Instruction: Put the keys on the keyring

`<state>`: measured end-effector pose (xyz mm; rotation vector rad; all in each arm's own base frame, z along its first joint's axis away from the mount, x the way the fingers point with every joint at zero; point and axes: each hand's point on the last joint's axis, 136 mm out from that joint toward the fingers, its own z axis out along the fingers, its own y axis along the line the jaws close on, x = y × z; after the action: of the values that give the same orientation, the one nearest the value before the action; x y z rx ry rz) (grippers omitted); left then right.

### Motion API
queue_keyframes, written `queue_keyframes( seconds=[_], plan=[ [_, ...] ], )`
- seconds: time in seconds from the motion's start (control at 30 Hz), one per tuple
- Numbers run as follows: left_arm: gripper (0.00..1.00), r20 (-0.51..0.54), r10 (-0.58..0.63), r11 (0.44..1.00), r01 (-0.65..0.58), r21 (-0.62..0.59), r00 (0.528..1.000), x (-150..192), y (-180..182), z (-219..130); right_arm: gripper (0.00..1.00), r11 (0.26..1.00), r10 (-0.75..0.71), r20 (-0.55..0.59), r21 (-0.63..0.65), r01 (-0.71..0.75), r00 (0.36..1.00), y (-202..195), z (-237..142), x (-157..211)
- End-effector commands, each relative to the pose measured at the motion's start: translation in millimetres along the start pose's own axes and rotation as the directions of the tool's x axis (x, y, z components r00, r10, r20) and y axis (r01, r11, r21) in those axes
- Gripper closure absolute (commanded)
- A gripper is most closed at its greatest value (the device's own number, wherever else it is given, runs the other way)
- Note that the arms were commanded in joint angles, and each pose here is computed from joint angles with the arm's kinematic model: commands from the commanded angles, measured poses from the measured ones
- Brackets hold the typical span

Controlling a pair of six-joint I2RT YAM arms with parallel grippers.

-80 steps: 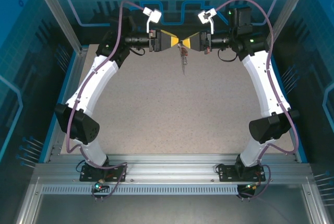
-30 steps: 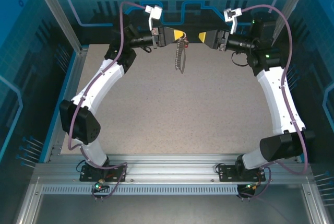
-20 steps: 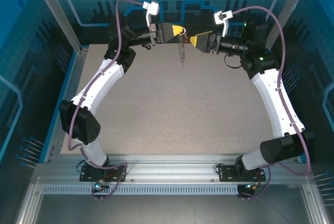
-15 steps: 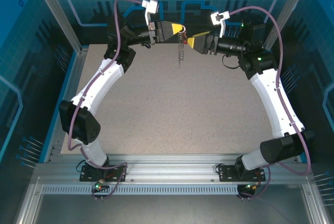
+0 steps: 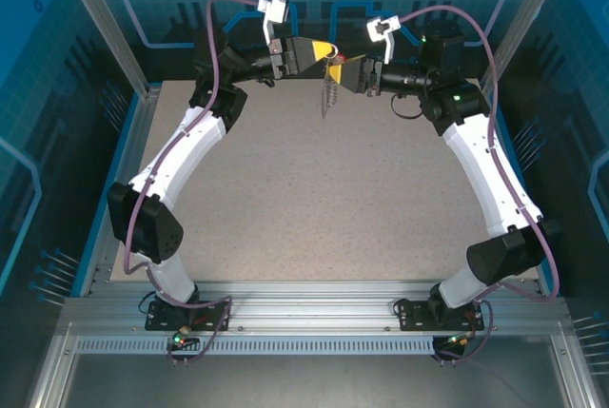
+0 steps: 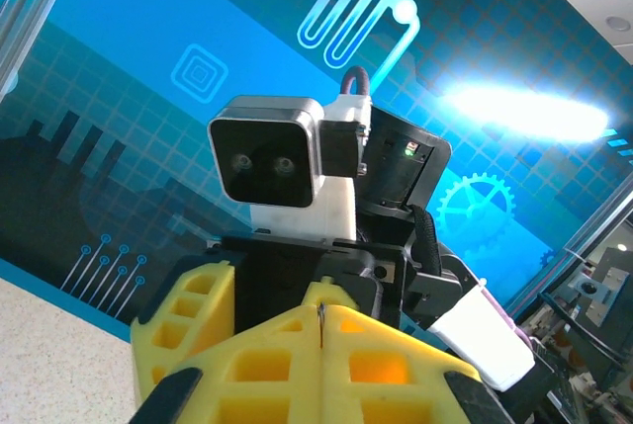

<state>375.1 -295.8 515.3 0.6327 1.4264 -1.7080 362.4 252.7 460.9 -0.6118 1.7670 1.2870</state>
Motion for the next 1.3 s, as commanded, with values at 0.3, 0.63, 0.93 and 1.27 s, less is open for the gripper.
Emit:
queue_keyframes(
  seconds=[0.3, 0.63, 0.93, 1.27],
  plan=[
    [1.0, 0.085, 0.096, 0.995, -0.096, -0.009, 0.992, -21.3, -16.0, -1.2, 1.0, 0.998, -0.022, -0.051, -0.067, 0.019, 0.998, 16.5, 1.3, 9.4],
    [1.0, 0.1, 0.097, 0.995, -0.096, -0.016, 0.99, -21.6, -12.3, -1.7, 1.0, 0.99, -0.031, -0.122, -0.14, 0.014, 0.992, 32.9, 24.6, 23.8],
    [1.0, 0.109, 0.104, 0.994, -0.101, -0.034, 0.989, -19.7, -8.8, -3.6, 1.0, 0.984, -0.038, -0.171, -0.18, 0.006, 0.985, 42.6, 38.3, 33.0],
    [1.0, 0.123, 0.126, 0.991, -0.118, -0.071, 0.984, -19.2, -6.2, -8.3, 1.0, 0.993, 0.002, -0.163, -0.118, -0.022, 0.987, 26.2, 23.7, 40.4]
  ],
)
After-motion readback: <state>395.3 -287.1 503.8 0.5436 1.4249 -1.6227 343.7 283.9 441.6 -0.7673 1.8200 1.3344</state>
